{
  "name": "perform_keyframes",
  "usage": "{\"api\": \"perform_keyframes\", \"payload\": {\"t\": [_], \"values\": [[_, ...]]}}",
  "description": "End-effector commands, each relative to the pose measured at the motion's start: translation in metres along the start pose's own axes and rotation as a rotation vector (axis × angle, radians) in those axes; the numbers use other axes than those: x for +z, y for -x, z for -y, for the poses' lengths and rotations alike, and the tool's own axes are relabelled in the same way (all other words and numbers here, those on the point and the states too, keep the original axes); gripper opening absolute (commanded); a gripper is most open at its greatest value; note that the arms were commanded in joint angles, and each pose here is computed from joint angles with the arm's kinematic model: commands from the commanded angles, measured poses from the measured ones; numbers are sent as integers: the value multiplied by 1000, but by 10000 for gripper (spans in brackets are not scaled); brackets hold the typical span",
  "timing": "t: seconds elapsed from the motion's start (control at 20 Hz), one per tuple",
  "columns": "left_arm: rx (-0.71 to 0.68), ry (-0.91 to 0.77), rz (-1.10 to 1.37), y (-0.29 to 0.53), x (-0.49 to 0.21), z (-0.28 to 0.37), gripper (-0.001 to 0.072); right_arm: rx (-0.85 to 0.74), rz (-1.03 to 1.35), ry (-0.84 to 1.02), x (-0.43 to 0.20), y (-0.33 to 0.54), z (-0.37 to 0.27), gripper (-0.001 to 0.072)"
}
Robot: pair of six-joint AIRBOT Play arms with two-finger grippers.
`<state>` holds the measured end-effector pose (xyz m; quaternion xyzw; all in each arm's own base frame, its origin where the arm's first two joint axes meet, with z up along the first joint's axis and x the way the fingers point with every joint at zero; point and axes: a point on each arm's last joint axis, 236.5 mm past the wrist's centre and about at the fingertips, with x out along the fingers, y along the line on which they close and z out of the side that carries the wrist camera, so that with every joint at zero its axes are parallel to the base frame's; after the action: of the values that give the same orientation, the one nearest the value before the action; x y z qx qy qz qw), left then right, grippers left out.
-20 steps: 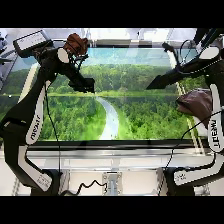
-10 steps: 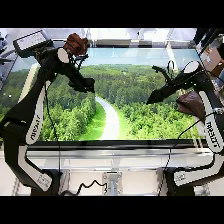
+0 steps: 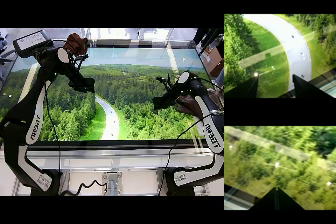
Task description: Fold the shirts.
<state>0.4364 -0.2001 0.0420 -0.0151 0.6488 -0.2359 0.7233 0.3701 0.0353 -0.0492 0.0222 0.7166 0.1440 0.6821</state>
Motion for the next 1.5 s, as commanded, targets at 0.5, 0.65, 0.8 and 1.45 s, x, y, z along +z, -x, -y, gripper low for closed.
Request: {"api": "perform_keyframes", "payload": {"t": [0.5, 0.65, 0.8, 1.45], "values": [[8, 0, 26, 0, 6, -2, 499, -366, 160, -332, -21, 62, 151, 110], [8, 0, 27, 0, 6, -2, 499, -228, 179, -381, -24, 59, 143, 332], [1, 1, 49, 0, 12, -1, 499, -222, 159, -344, -29, 58, 145, 51], [-2, 1, 52, 0, 12, 0, 499, 433, 333, -80, 35, 77, -31, 40]]}}
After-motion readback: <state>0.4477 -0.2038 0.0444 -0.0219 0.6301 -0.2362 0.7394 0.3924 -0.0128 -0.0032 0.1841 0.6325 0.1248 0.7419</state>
